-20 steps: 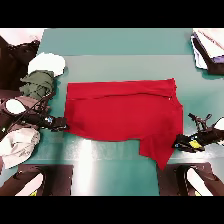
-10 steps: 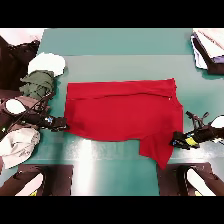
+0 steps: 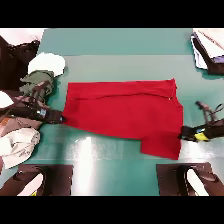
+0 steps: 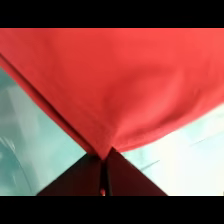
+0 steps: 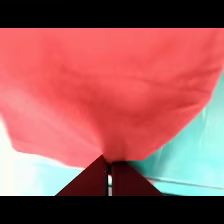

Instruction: Fold the shirts.

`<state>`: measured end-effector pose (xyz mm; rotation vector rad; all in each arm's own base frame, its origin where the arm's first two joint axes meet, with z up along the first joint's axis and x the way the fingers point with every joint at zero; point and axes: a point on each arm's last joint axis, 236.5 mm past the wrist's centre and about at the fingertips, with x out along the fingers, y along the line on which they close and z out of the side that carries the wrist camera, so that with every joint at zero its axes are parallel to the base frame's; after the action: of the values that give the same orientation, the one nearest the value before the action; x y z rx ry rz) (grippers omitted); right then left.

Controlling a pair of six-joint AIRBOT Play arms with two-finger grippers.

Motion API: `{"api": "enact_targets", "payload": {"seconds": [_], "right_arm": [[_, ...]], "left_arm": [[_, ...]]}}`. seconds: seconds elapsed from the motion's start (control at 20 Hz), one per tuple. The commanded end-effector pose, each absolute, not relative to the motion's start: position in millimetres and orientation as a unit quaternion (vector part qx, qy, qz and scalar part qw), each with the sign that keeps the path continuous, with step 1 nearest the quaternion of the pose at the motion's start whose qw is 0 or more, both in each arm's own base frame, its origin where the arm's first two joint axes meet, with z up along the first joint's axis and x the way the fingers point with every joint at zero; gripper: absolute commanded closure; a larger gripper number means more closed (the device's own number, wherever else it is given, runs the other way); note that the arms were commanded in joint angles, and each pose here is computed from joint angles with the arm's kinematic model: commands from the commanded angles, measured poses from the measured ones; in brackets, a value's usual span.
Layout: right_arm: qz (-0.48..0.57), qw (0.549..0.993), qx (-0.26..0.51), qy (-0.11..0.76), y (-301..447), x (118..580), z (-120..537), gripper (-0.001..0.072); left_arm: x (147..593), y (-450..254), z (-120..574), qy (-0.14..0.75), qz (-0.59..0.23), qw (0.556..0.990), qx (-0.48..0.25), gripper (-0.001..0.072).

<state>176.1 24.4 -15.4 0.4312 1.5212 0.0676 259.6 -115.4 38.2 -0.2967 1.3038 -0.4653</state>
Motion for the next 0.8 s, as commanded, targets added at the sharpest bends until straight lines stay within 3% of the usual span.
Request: {"api": "enact_targets", "payload": {"seconds": [0.0, 0.4, 0.75], "right_arm": [[0.012, 0.769, 0.183, 0.613, 7, 209, 39, 0.0699], [0.056, 0.814, 0.137, 0.562, 18, 331, 71, 0.0699], [0.068, 0.81, 0.129, 0.568, 24, 427, 42, 0.0698]], "left_arm": [[287, -113, 80, 0.535, -0.213, 0.808, -0.123, 0.0683], [360, -78, 102, 0.411, -0.139, 0.896, -0.1, 0.0683], [407, -67, 50, 0.424, -0.103, 0.892, -0.119, 0.0683]]}}
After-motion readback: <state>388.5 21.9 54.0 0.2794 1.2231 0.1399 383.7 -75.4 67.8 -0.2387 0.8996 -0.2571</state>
